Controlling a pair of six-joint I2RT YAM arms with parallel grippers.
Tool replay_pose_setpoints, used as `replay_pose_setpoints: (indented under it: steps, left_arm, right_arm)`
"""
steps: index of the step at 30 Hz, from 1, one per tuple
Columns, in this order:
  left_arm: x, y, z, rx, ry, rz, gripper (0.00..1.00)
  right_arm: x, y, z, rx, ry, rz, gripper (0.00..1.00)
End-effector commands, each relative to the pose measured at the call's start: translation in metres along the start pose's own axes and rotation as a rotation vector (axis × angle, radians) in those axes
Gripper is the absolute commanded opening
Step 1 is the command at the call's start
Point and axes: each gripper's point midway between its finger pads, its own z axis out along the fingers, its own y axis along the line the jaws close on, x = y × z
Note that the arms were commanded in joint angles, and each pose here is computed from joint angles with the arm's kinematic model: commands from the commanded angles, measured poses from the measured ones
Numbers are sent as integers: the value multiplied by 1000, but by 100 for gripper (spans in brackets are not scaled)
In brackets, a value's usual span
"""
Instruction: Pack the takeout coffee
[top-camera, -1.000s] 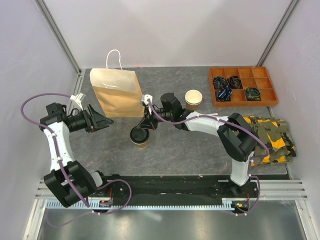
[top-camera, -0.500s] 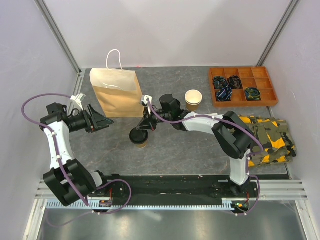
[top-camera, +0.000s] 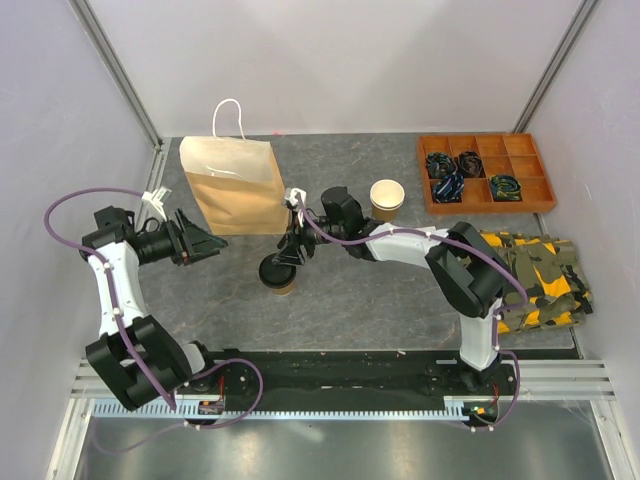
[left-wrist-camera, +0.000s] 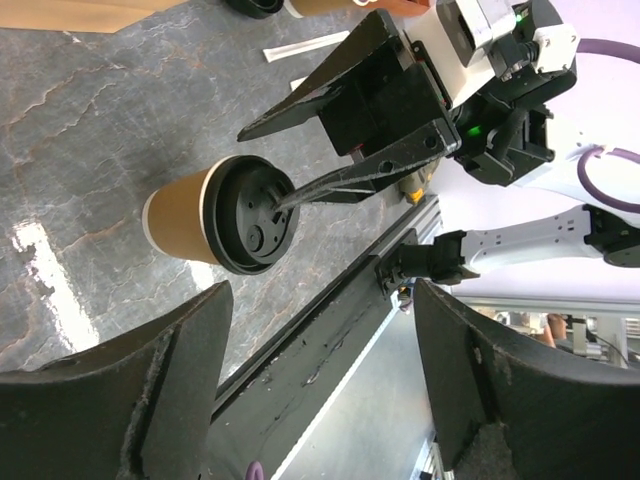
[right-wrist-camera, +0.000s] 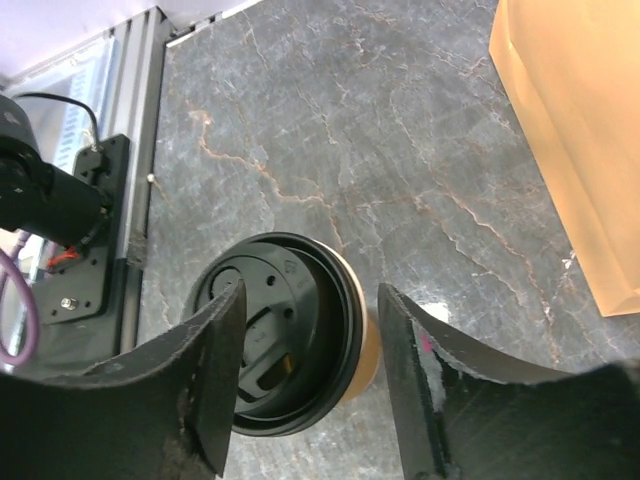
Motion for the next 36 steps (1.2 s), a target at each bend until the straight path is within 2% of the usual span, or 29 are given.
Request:
replay_pose_setpoints:
  steps: [1, 3, 4, 6, 8, 9, 11, 12, 14, 15, 17, 18, 23, 25, 27, 32, 36]
  left_arm:
    - [2, -3, 4, 64, 0, -10, 69]
    - [6, -3, 8, 81, 17, -30, 63]
    - [11, -1, 10, 90, 27, -55, 55]
    - [19, -5, 15, 118, 54, -75, 46]
    - [31, -3, 24, 114, 93, -79, 43]
    - [37, -4, 28, 118, 117, -82, 40]
    - [52, -11, 42, 146, 198, -78, 37]
    - [58, -11, 46, 155, 222, -80, 33]
    - [62, -18, 58, 222, 246, -118, 29]
    - [68, -17, 61, 252, 254, -166, 23]
    - [68, -20, 65, 292, 257, -214, 15]
    - [67, -16, 68, 306, 245, -179, 10]
    - [70, -14, 77, 298, 259, -156, 2]
    - [67, -12, 84, 284, 260, -123, 2]
    - [65, -3, 91, 226, 251, -150, 2]
    - [85, 38, 106, 80, 291, -339, 2]
    - [99, 69, 114, -34, 302, -437, 2]
  right_arm:
    - [-69, 25, -16, -42, -124, -77, 64]
    - [-79, 33, -24, -45, -137, -51, 64]
    - [-87, 38, -33, -40, -145, -41, 64]
    - [-96, 47, -47, -31, -152, 11, 63]
    - [-91, 51, -55, -24, -140, 59, 58]
    - [-88, 56, -59, -27, -120, 104, 55]
    - [-70, 62, -59, -51, -83, 179, 40]
    - [-63, 64, -58, -62, -72, 245, 29]
    - [-47, 66, -55, -82, -53, 313, 21]
    - [-44, 64, -51, -87, -54, 341, 15]
    - [-42, 62, -48, -94, -50, 357, 11]
    - [-40, 59, -44, -99, -50, 367, 8]
    - [-36, 57, -35, -122, -43, 420, 4]
    - [-29, 53, -32, -117, -32, 433, 2]
    - [-25, 49, -27, -121, -27, 442, 1]
    - [-13, 37, -16, -123, -11, 484, 0]
    - [32, 16, -4, -83, 57, 591, 0]
